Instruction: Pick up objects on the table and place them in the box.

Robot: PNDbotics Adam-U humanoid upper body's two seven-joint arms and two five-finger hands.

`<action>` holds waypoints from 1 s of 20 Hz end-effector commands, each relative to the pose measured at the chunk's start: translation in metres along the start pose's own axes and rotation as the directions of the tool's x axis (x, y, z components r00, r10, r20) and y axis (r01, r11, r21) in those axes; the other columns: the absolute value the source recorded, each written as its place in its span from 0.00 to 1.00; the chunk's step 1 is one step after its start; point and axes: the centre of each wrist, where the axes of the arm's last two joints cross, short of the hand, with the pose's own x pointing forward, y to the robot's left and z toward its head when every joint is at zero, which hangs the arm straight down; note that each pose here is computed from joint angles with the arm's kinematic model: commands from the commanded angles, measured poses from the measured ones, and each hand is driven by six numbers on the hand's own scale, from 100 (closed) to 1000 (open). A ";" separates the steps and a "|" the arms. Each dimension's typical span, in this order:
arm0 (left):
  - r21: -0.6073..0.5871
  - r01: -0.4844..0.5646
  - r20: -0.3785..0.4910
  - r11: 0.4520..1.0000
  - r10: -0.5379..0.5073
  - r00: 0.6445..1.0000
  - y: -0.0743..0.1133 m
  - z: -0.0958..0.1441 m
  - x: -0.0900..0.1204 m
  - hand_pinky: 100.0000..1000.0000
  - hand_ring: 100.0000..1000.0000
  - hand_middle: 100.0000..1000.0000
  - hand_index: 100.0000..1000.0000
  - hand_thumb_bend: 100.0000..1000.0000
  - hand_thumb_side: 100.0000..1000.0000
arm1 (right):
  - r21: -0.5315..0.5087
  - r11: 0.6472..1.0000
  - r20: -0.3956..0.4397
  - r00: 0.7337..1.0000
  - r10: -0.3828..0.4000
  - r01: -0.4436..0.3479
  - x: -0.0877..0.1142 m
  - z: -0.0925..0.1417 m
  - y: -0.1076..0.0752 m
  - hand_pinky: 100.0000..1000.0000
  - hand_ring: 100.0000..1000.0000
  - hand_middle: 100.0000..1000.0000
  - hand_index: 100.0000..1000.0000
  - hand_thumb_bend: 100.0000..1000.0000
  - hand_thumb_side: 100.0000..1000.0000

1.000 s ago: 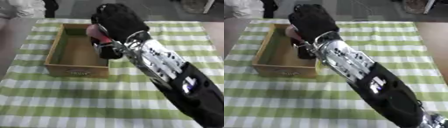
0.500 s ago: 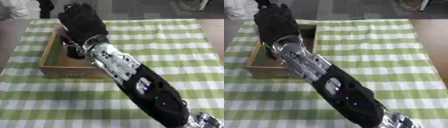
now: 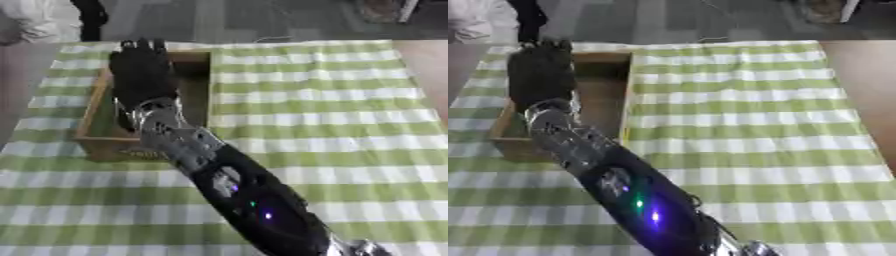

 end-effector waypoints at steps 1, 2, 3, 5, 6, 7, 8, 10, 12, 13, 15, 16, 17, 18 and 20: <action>-0.022 -0.001 0.025 1.000 0.002 1.000 -0.001 -0.004 0.006 0.39 0.39 0.46 0.77 0.00 0.88 | -0.028 0.999 -0.028 0.999 -0.038 0.038 0.009 -0.001 0.001 0.82 0.76 0.56 0.67 0.00 0.23; -0.022 -0.002 0.024 1.000 0.002 1.000 -0.001 -0.004 0.006 0.39 0.39 0.46 0.77 0.00 0.88 | -0.023 0.999 -0.033 0.998 -0.046 0.045 0.010 -0.001 0.004 0.82 0.76 0.56 0.68 0.00 0.24; -0.022 -0.002 0.024 1.000 0.003 1.000 -0.002 -0.004 0.006 0.39 0.39 0.46 0.77 0.00 0.88 | -0.020 0.998 -0.036 0.998 -0.053 0.052 0.011 -0.001 0.006 0.82 0.76 0.57 0.69 0.00 0.24; -0.023 -0.003 0.023 1.000 0.004 1.000 -0.002 -0.004 0.006 0.39 0.39 0.46 0.77 0.00 0.89 | -0.020 0.998 -0.040 0.997 -0.066 0.065 0.012 -0.001 0.008 0.82 0.76 0.58 0.70 0.00 0.25; -0.024 -0.004 0.023 1.000 0.004 1.000 -0.002 -0.004 0.006 0.39 0.39 0.46 0.77 0.00 0.88 | -0.020 0.997 -0.043 0.997 -0.071 0.070 0.012 -0.001 0.008 0.83 0.77 0.58 0.71 0.00 0.26; -0.025 -0.004 0.023 1.000 0.004 1.000 -0.002 -0.004 0.006 0.39 0.39 0.46 0.77 0.00 0.88 | -0.020 0.997 -0.047 0.996 -0.076 0.076 0.013 -0.001 0.009 0.83 0.77 0.58 0.72 0.00 0.27; -0.025 -0.004 0.023 1.000 0.005 1.000 -0.002 -0.003 0.005 0.39 0.39 0.46 0.77 0.00 0.88 | -0.018 0.996 -0.053 0.995 -0.084 0.083 0.014 -0.001 0.009 0.83 0.77 0.59 0.74 0.00 0.29; -0.026 -0.005 0.022 1.000 0.005 1.000 -0.002 -0.003 0.005 0.39 0.39 0.46 0.77 0.00 0.89 | -0.017 0.995 -0.062 0.993 -0.100 0.099 0.015 -0.001 0.008 0.84 0.78 0.61 0.79 0.00 0.34; -0.027 -0.005 0.021 1.000 0.005 1.000 -0.002 -0.003 0.005 0.39 0.39 0.46 0.77 0.00 0.89 | -0.020 0.993 -0.071 0.990 -0.118 0.117 0.016 -0.001 0.005 0.85 0.78 0.63 0.84 0.00 0.37; -0.027 -0.005 0.021 1.000 0.005 1.000 -0.002 -0.003 0.005 0.39 0.39 0.46 0.77 0.00 0.89 | -0.021 0.992 -0.076 0.989 -0.126 0.125 0.016 -0.001 0.004 0.85 0.79 0.65 0.87 0.00 0.41; -0.028 -0.005 0.019 1.000 0.005 1.000 -0.002 -0.003 0.005 0.39 0.39 0.46 0.77 0.00 0.89 | -0.027 0.991 -0.098 0.986 -0.134 0.132 0.015 -0.002 0.001 0.86 0.80 0.67 0.91 0.00 0.53; -0.028 -0.005 0.019 1.000 0.006 1.000 -0.002 -0.003 0.005 0.39 0.39 0.46 0.77 0.00 0.89 | -0.030 0.991 -0.113 0.984 -0.135 0.132 0.015 -0.003 0.000 0.86 0.80 0.68 0.94 0.00 0.64; -0.028 -0.005 0.018 1.000 0.006 1.000 -0.002 -0.003 0.005 0.39 0.39 0.46 0.77 0.00 0.89 | -0.032 0.991 -0.128 0.983 -0.134 0.131 0.014 -0.003 -0.001 0.86 0.80 0.68 0.95 0.00 0.68; -0.028 -0.005 0.018 1.000 0.006 1.000 -0.002 -0.003 0.005 0.39 0.39 0.46 0.77 0.00 0.89 | -0.035 0.991 -0.144 0.981 -0.133 0.129 0.013 -0.004 -0.002 0.87 0.81 0.69 0.96 0.03 0.74; -0.028 -0.005 0.017 1.000 0.006 1.000 -0.002 -0.003 0.005 0.39 0.39 0.46 0.77 0.00 0.89 | -0.033 0.992 -0.176 0.976 -0.126 0.122 0.012 -0.005 -0.002 0.87 0.82 0.70 0.97 0.11 0.79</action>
